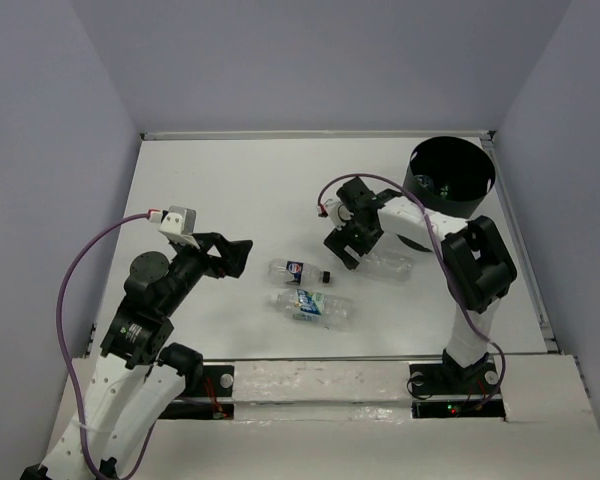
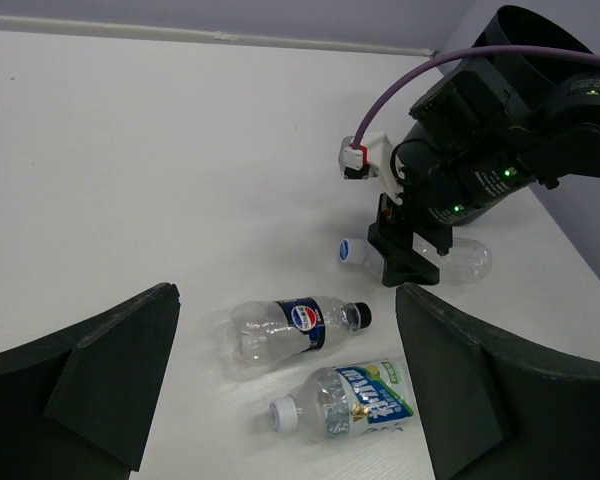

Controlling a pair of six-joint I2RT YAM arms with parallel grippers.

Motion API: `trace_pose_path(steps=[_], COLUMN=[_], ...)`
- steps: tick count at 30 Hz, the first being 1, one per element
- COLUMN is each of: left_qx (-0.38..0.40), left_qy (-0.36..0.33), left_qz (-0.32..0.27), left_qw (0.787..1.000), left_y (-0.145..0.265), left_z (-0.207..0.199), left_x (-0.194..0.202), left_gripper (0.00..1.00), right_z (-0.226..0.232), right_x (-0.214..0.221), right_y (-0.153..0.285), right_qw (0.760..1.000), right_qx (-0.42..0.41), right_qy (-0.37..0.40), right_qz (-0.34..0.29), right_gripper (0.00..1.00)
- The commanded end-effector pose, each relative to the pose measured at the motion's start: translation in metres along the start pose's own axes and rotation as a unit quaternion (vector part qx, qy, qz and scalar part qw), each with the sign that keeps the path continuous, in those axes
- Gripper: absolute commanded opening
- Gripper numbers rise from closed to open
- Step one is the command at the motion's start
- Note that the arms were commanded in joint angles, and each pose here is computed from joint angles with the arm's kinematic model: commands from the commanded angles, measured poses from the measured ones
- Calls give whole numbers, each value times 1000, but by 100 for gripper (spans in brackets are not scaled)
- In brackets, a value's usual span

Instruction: Put the plastic bottles in the bin

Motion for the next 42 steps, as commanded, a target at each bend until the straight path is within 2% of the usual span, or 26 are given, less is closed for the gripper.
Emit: trace_pose_path(steps=[1, 2, 4, 5, 7, 11, 14, 16, 17, 18, 19, 21, 22, 23, 25, 26, 28, 29, 30, 33, 36, 38, 39, 40, 42], left_qx=[9, 9, 10, 8, 9, 9, 9, 8, 9, 10, 11, 13, 12, 14, 15, 15, 16, 16, 17, 19, 20, 18, 18, 19, 20], left_qy=[1, 1, 1, 1, 1, 2, 2, 2, 2, 2, 2, 2, 1, 1, 1, 2, 2, 2, 2, 1, 1, 1, 1, 1, 1], left_qz=[-10, -9, -10, -10, -11, -9, -9, -8, -9, -6, -8, -9, -10, -9, -9, -11, -11, -13, -13, -17, -18, -19, -20, -19, -19], left_qw=[1000, 1000, 1000, 1000, 1000, 1000, 1000, 1000, 1000, 1000, 1000, 1000, 1000, 1000, 1000, 1000, 1000, 1000, 1000, 1000, 1000, 1000, 1000, 1000, 1000], left_y=[0, 0, 0, 0, 0, -1, -1, -1, -1, -2, -1, -1, -1, -1, -1, 0, 0, 1, 1, 2, 2, 3, 4, 4, 4], left_z=[-4, -3, -4, -3, -4, -3, -3, -3, -3, -4, -4, -5, -4, -5, -5, -6, -6, -6, -6, -7, -7, -7, -7, -7, -8], left_x=[-4, -4, -4, -4, -4, -3, -3, -3, -3, -2, -2, -3, -4, -3, -3, -4, -4, -5, -4, -6, -6, -7, -8, -7, -7], left_gripper=[99, 99, 99, 99, 99, 99, 99, 99, 99, 99, 99, 99, 99, 99, 99, 99, 99, 99, 99, 99, 99, 99, 99, 99, 99], right_z=[-7, -9, -11, -13, -12, -5, -10, -18, -38, -48, -57, -66, -73, -86, -104, -114, -145, -154, -172, -187, -191, -190, -191, -193, -193], right_x=[-25, -27, -31, -34, -40, -67, -100, -114, -125, -125, -127, -120, -121, -115, -107, -105, -94, -93, -88, -90, -86, -79, -74, -69, -61], right_y=[15, 17, 22, 28, 38, 83, 150, 209, 246, 271, 314, 362, 369, 397, 408, 423, 421, 421, 415, 391, 366, 364, 358, 359, 360], right_qw=[999, 998, 997, 997, 995, 986, 954, 914, 874, 848, 803, 750, 734, 692, 661, 627, 604, 587, 583, 580, 581, 570, 570, 566, 563], right_qx=[27, 33, 41, 47, 49, 48, 78, 109, 163, 184, 192, 200, 207, 226, 248, 254, 282, 270, 282, 272, 265, 260, 267, 278, 288], right_qy=[9, 8, 6, 4, -4, -14, -43, -90, -133, -159, -188, -217, -226, -249, -275, -289, -310, -330, -339, -340, -360, -372, -379, -383, -391], right_qz=[-44, -48, -57, -66, -83, -161, -288, -380, -438, -471, -531, -592, -606, -639, -653, -677, -678, -688, -683, -689, -680, -685, -679, -675, -669], right_gripper=[85, 72, 63, 52, 39, 39, 39, 38, 37, 37, 37, 36, 36, 36, 36, 36, 35, 35, 35, 36, 36, 40, 48, 69, 89])
Point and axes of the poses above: each gripper's point midway between its finger pads, its own y axis back along the fingers, its own z axis along the line the jaws close on, x = y × z, the point moved 1 cm from there along y, back along the fingers, and after that the axes turned 11 degrees about -y, right-handed, at the moved point
